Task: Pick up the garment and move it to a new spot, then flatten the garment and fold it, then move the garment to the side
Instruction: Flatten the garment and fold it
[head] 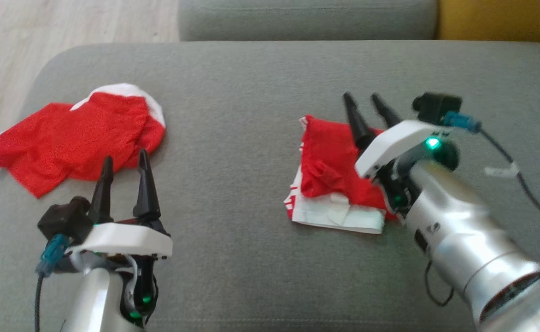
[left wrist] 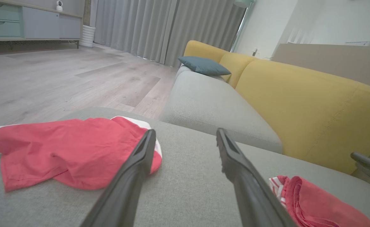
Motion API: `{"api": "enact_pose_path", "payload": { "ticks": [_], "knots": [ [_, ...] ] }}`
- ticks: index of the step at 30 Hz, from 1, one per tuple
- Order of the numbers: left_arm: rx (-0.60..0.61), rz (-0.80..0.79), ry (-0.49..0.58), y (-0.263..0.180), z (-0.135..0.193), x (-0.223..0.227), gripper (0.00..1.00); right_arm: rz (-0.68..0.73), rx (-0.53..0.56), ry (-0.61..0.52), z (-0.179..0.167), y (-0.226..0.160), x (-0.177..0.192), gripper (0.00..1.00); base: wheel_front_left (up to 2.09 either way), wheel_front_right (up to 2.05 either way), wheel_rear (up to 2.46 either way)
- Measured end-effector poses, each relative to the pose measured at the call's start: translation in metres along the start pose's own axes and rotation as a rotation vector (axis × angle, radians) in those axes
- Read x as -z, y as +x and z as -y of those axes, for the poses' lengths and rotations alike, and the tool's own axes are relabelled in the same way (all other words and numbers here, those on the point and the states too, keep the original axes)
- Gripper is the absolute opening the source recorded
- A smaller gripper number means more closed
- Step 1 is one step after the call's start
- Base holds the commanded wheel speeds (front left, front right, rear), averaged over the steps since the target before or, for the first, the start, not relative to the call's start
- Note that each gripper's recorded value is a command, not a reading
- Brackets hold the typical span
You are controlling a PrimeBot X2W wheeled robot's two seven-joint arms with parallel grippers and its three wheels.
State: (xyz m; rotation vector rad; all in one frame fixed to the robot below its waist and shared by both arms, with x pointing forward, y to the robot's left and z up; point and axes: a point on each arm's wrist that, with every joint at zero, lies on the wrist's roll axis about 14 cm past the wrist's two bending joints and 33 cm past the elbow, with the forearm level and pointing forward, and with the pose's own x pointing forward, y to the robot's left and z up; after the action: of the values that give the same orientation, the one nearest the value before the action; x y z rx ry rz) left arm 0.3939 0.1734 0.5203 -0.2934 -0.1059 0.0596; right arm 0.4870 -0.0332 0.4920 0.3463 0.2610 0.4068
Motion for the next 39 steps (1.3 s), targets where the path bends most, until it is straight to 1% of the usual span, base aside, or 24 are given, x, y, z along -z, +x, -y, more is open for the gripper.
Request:
{"api": "enact_pose_path", "payload": {
  "ticks": [5,11,12,14,17,21,25,27,32,39],
  "knots": [
    [0.043,0.025,-0.011,0.006,0.015,-0.007,1.00,0.044,0.088,-0.173,0.038,-0.013,-0.032,1.00,0.00,0.00,0.00],
    [0.107,0.061,-0.028,0.013,0.039,-0.017,1.00,0.152,0.189,-0.439,0.095,-0.050,-0.087,1.00,0.00,0.00,0.00],
    [0.117,0.063,-0.029,0.014,0.042,-0.018,1.00,0.165,0.206,-0.489,0.103,-0.059,-0.091,1.00,0.00,0.00,0.00],
    [0.139,0.064,-0.026,0.016,0.050,-0.017,1.00,0.192,0.243,-0.532,0.114,-0.075,-0.091,1.00,0.00,0.00,0.00],
    [0.165,0.070,-0.030,0.018,0.059,-0.019,1.00,0.206,0.293,-0.541,0.120,-0.099,-0.070,1.00,0.00,0.00,0.00],
    [0.209,0.068,-0.014,0.017,0.072,-0.017,1.00,0.235,0.351,-0.522,0.117,-0.125,-0.047,1.00,0.00,0.00,0.00],
    [0.229,0.047,0.022,0.011,0.075,-0.008,1.00,0.291,0.410,-0.522,0.118,-0.149,-0.050,1.00,0.00,0.00,0.00],
    [0.222,0.022,0.020,0.006,0.072,0.000,1.00,0.297,0.426,-0.521,0.120,-0.158,-0.048,1.00,0.00,0.00,0.00],
    [0.232,-0.014,0.038,0.000,0.073,0.012,1.00,0.257,0.437,-0.481,0.121,-0.167,-0.025,1.00,0.00,0.00,0.00],
    [0.225,-0.027,0.039,0.001,0.070,0.017,1.00,0.243,0.430,-0.462,0.120,-0.161,-0.023,1.00,0.00,0.00,0.00]
  ]
}}
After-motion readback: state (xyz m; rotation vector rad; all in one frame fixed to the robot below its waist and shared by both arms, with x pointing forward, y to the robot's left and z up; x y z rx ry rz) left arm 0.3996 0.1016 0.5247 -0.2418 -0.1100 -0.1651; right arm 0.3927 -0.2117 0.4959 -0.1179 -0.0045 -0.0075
